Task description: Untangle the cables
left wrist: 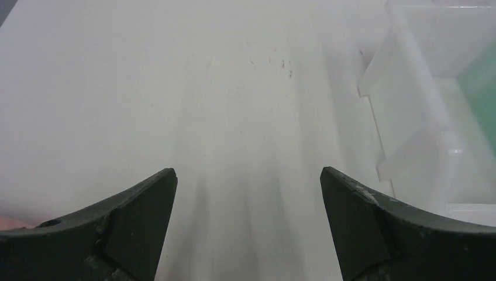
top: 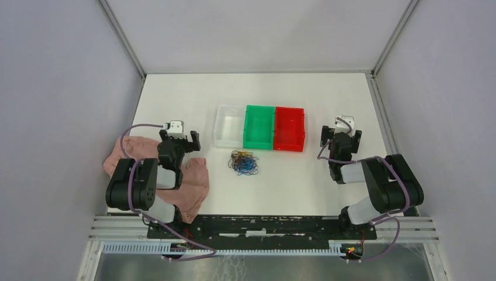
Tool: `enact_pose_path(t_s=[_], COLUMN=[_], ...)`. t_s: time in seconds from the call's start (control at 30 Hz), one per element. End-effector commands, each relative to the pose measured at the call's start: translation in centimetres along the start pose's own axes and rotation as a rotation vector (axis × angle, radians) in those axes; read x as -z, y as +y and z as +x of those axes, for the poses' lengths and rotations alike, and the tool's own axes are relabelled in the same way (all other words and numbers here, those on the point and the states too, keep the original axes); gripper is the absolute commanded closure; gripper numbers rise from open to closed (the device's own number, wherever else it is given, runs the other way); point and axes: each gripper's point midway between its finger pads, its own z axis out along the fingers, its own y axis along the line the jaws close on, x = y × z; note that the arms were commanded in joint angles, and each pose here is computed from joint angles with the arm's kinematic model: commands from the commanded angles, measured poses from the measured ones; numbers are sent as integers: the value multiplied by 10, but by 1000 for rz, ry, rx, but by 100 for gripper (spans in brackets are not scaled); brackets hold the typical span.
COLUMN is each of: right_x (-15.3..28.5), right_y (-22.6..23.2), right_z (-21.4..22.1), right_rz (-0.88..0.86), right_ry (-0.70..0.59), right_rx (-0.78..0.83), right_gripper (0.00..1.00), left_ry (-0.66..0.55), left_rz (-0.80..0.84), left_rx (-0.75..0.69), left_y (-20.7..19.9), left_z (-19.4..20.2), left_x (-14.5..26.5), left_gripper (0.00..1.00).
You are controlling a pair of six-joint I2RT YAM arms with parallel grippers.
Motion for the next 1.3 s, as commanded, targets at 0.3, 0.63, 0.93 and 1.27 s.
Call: enact_pose_path(t_s=[0.3,0.63,0.93,1.27], right_x=[-6,2,39,69], right_y=[2,-6,-24,30], right_z=[-25,-35,-106,-128], right_rz=[1,4,35,-204], right_ry=[-71,-103,-64,110], right_rx=[-49,-77,-248,-660], right_gripper=[1,0,1,4], left_ry=[-64,-52,39,272], left_rz=[-17,-66,-46,393], left_rx=[11,32,16,-109], left_y=[4,12,10,-54], left_z=[-19,-18,-40,-84], left_x=[-3,-5,-3,41], left_gripper=[1,1,1,1])
